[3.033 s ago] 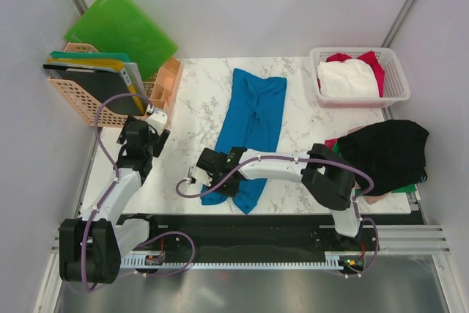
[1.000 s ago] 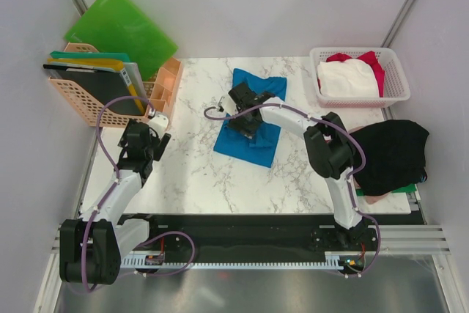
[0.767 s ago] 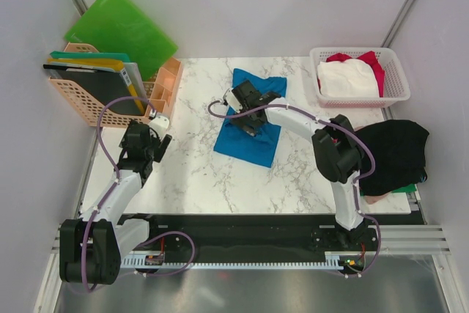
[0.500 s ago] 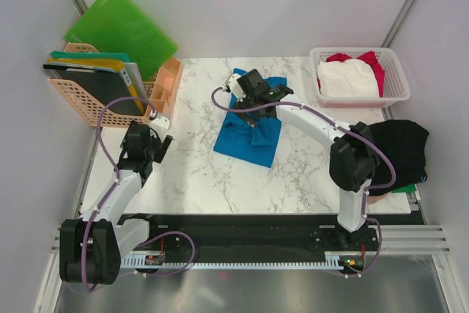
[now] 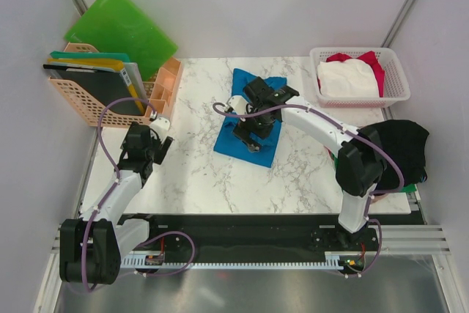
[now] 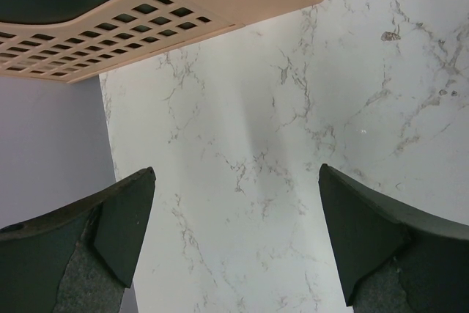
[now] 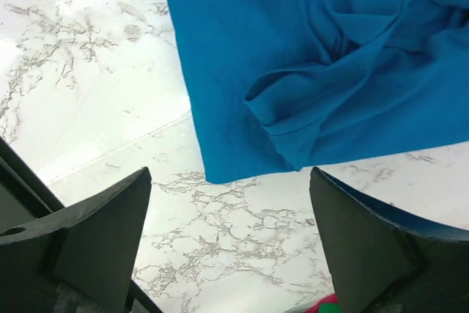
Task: Fold and stack the t-shirts
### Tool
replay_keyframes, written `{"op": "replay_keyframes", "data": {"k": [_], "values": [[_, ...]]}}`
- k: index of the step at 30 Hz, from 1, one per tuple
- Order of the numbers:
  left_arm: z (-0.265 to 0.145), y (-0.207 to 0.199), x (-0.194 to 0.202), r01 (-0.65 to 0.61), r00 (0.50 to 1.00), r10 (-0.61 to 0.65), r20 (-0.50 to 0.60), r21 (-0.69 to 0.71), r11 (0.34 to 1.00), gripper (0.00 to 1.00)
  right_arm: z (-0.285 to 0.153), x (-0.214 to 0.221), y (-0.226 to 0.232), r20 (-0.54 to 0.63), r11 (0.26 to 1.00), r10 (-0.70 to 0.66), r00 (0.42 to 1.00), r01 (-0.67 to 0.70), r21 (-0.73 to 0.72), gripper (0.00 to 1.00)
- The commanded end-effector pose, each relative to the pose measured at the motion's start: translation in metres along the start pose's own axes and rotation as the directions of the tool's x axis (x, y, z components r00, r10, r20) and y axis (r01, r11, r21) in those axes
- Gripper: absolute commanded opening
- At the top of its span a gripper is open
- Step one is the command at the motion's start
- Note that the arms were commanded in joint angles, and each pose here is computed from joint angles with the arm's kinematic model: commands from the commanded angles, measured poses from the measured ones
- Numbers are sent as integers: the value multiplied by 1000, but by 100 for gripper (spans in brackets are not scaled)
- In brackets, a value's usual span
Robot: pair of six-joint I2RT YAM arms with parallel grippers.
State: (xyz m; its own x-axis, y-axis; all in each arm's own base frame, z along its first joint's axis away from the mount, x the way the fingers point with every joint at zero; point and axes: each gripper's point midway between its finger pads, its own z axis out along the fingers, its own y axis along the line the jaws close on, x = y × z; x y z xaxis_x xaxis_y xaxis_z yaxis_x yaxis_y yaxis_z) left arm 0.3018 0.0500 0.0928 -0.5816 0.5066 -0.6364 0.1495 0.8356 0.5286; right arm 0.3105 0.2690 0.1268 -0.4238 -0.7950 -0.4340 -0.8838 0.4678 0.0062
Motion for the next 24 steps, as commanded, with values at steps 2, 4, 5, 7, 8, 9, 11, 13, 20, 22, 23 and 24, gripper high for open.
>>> {"op": "replay_keyframes", "data": {"k": [2,4,5,7,8,9,11,13,20,22,23,24], "values": [[0,0,-9,38,999,-38,27,9,999,100,23,21,17,-82,993,-17,996,7,-119,97],[0,0,-7,36,999,-36,23,8,999,100,32,24,11,-95,994,-26,995,16,-108,96],[0,-1,-6,33,999,-34,20,9,999,100,40,27,6,-113,995,-28,993,17,-96,96],[-1,-1,-5,32,999,-32,19,10,999,100,48,25,-4,-118,997,-25,993,16,-75,96],[0,-2,-4,31,999,-31,17,10,999,100,57,29,-9,-142,997,-27,989,18,-70,96],[-1,-1,-4,31,999,-31,17,9,999,100,59,24,-14,-132,998,-28,991,20,-60,97],[-1,-2,-3,29,999,-29,15,8,1000,100,69,27,-22,-155,999,-15,988,8,-51,96],[-2,-2,-2,26,1000,-26,15,8,1000,100,71,25,-32,-150,999,-10,989,5,-33,96],[-2,-6,4,22,1000,-22,9,20,1000,100,59,18,-48,-126,1000,-7,992,10,26,97],[-1,-8,4,30,1000,-30,8,28,999,100,52,16,-52,-126,998,-22,992,29,54,97],[-1,-9,4,33,999,-33,8,31,999,100,51,17,-55,-132,997,-28,991,37,67,97],[-1,-10,3,34,999,-35,10,35,999,100,49,16,-60,-133,995,-39,990,51,87,97]]}}
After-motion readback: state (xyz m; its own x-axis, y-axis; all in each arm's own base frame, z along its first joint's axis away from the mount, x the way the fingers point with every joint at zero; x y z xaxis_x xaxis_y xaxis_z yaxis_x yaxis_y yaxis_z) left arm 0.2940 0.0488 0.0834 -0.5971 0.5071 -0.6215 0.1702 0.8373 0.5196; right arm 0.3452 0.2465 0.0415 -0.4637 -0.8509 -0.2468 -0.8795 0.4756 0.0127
